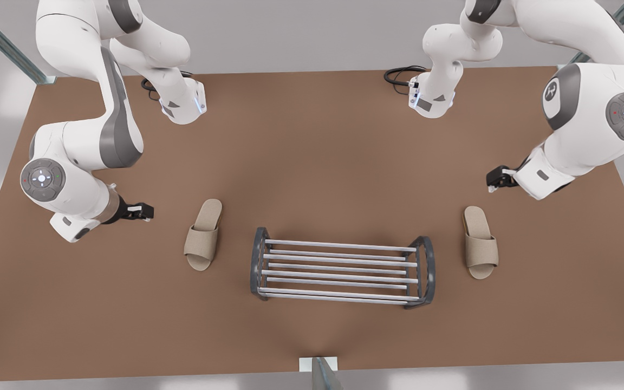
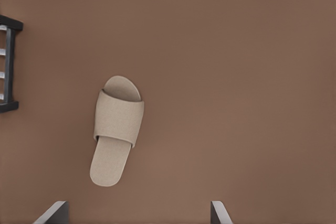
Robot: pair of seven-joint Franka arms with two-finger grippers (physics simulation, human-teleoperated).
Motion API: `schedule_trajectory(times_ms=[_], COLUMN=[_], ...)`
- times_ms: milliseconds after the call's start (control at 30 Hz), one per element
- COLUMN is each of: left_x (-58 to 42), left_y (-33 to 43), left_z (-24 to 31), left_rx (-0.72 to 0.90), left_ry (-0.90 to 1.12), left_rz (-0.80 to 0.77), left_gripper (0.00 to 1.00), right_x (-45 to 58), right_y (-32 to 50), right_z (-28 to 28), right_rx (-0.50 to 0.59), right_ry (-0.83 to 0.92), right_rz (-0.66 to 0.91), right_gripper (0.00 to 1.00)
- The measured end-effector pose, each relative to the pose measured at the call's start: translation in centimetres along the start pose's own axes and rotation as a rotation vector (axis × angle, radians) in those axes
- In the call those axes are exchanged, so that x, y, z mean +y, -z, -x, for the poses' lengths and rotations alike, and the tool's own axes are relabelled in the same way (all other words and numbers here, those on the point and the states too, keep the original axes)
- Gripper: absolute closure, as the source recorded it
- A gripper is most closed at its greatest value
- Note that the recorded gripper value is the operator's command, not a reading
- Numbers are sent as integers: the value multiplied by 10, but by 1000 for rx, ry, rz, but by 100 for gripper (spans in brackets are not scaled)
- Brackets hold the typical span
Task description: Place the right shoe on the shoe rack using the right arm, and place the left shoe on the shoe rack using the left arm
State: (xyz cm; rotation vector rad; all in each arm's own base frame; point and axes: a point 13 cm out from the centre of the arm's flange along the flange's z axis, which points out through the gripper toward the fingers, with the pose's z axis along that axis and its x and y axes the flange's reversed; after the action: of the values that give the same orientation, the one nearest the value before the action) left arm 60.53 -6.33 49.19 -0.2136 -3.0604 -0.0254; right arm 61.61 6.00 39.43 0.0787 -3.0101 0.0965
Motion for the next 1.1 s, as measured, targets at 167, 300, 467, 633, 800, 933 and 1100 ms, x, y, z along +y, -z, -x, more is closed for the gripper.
schedule_trajectory(times_ms=[167,300,467,633,800,933,1100], left_x=[-18,-228,-181,-107,-55,-46,-25], left_y=[6,-84,-158,-215,-258,-298,-330], left_z=[-2,-60,-89,-69,-18,12,16], left_rx=[-13,77,-124,-403,-728,-902,-998], left_ry=[-12,-233,-79,181,362,331,156], left_rz=[20,378,751,859,736,615,488], left_gripper=[0,0,0,0,0,0,0], right_x=[9,-33,-205,-179,-68,-13,21], right_y=[-6,-26,-87,-125,-150,-127,-101], right_z=[-2,-15,-46,-22,-23,2,50], right_rx=[16,112,156,16,-227,-467,-852], right_ry=[23,-29,-202,115,648,946,1378], right_rz=[6,0,234,435,150,-133,-670], right_gripper=[0,0,0,0,0,0,0])
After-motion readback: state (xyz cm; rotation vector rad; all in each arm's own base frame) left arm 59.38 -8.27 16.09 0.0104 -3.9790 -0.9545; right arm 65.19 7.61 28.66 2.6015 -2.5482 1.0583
